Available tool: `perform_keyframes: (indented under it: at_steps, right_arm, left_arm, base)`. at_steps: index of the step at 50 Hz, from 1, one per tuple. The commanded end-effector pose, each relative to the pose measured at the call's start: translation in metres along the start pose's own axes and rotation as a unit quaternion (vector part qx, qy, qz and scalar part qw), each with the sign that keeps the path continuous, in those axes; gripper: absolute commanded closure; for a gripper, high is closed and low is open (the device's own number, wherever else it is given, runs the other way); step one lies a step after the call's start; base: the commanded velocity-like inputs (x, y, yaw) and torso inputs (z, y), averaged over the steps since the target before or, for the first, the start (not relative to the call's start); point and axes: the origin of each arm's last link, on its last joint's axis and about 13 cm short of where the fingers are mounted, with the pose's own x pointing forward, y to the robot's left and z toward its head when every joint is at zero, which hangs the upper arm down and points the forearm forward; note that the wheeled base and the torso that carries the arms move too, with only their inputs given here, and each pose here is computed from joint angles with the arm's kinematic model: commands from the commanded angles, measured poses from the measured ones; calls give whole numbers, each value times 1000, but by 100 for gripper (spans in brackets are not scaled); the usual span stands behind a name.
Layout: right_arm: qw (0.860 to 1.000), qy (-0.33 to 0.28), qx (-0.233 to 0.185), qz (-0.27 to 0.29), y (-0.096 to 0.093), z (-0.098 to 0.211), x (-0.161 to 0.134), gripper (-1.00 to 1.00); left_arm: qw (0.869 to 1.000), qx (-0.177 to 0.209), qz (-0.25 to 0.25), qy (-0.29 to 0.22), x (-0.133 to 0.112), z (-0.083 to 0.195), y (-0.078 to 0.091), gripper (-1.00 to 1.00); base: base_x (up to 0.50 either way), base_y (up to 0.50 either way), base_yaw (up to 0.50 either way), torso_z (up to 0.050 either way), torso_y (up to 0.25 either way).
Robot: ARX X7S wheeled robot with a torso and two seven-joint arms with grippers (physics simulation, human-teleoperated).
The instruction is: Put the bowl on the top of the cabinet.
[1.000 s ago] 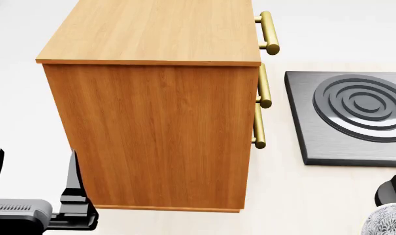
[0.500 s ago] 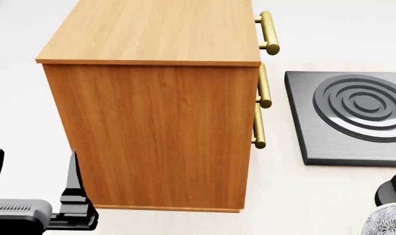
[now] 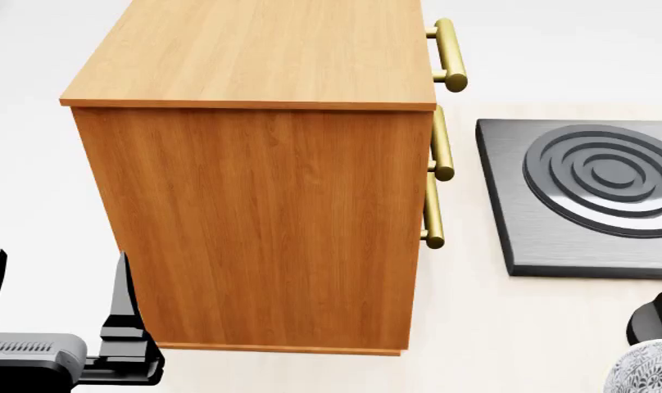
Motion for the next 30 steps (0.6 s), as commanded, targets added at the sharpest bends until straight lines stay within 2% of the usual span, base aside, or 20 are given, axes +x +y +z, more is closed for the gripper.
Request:
perform_keyframes:
  at_steps: [1,30]
  right_arm:
    - [1000,1,0,0,0,-1,1,-100]
    - [1000,7,1,-1,3,-4,8,-100]
  left_arm:
    - [1000,0,0,0,0,1,0,-100]
    - [1000,-1,0,0,0,1,0,-100]
  base:
    - [0,0,0,0,0]
    - [0,0,0,0,0]
